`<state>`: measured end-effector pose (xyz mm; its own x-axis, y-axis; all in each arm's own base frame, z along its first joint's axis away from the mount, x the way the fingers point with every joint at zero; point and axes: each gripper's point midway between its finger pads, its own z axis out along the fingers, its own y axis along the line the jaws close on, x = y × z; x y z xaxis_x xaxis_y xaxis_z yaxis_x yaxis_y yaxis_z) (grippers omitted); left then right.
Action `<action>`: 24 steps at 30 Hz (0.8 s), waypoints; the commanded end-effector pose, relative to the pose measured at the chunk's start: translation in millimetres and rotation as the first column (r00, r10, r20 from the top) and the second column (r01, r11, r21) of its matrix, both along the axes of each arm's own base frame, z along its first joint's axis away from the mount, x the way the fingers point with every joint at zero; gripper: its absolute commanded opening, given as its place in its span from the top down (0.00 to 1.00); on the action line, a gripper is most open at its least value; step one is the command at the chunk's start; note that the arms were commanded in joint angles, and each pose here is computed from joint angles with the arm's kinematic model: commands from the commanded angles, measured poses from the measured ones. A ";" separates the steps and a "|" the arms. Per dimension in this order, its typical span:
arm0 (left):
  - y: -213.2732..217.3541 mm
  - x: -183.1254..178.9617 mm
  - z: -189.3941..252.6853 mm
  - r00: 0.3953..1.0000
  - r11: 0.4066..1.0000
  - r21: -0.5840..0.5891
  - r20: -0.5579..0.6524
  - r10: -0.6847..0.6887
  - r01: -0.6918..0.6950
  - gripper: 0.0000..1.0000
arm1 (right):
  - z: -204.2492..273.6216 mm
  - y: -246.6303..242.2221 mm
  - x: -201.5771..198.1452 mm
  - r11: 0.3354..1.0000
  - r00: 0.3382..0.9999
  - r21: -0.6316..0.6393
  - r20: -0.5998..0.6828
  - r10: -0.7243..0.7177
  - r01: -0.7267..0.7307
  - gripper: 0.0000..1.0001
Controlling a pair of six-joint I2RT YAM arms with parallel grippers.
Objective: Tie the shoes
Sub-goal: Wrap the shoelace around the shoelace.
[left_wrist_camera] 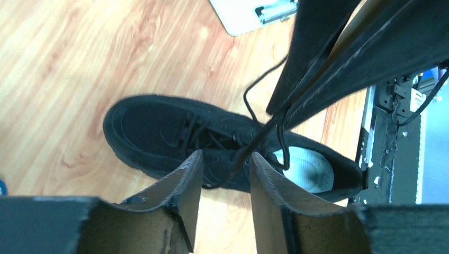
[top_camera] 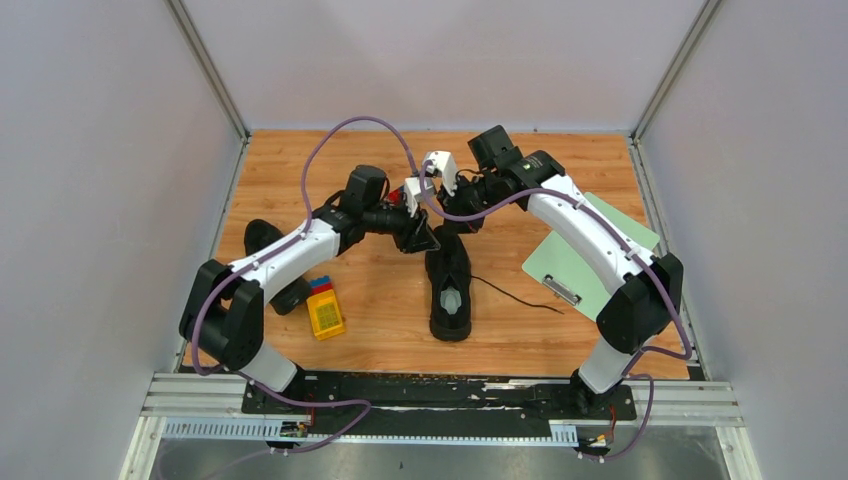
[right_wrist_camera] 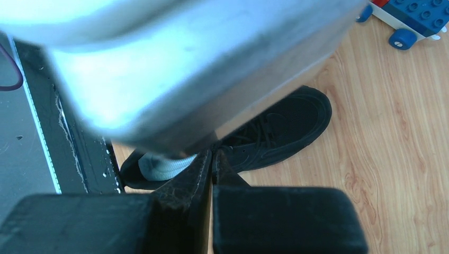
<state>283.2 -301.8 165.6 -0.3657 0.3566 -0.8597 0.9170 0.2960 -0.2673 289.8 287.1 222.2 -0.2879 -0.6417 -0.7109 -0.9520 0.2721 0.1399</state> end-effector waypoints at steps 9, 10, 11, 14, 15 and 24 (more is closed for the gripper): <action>-14.9 -2.2 26.0 0.996 0.990 -0.112 0.039 -0.082 0.086 1.00 | 13.2 3.2 3.5 0.999 1.000 0.033 -0.008 -0.026 0.026 0.93; -11.6 -2.8 26.6 0.996 0.991 -0.106 0.043 -0.073 0.078 1.00 | 12.1 2.5 2.3 0.999 0.999 0.033 -0.016 -0.029 0.029 0.85; -9.0 -4.9 24.9 0.997 0.993 -0.096 0.030 -0.069 0.071 1.00 | 10.6 2.7 0.1 0.999 0.999 0.038 -0.030 -0.027 0.028 0.77; -1.6 -8.6 23.0 0.999 0.996 -0.083 0.006 -0.042 0.042 1.00 | 5.5 5.1 -8.8 0.998 0.996 0.059 -0.086 -0.020 0.025 0.62; 0.1 -9.8 20.5 0.999 0.996 -0.079 -0.005 -0.034 0.034 1.00 | 3.0 6.4 -11.5 0.998 0.994 0.065 -0.107 -0.017 0.024 0.60; 7.7 -12.8 17.3 0.999 0.996 -0.084 -0.046 0.008 -0.011 1.00 | -17.4 13.5 -20.0 0.996 0.979 0.084 -0.205 -0.007 0.024 0.58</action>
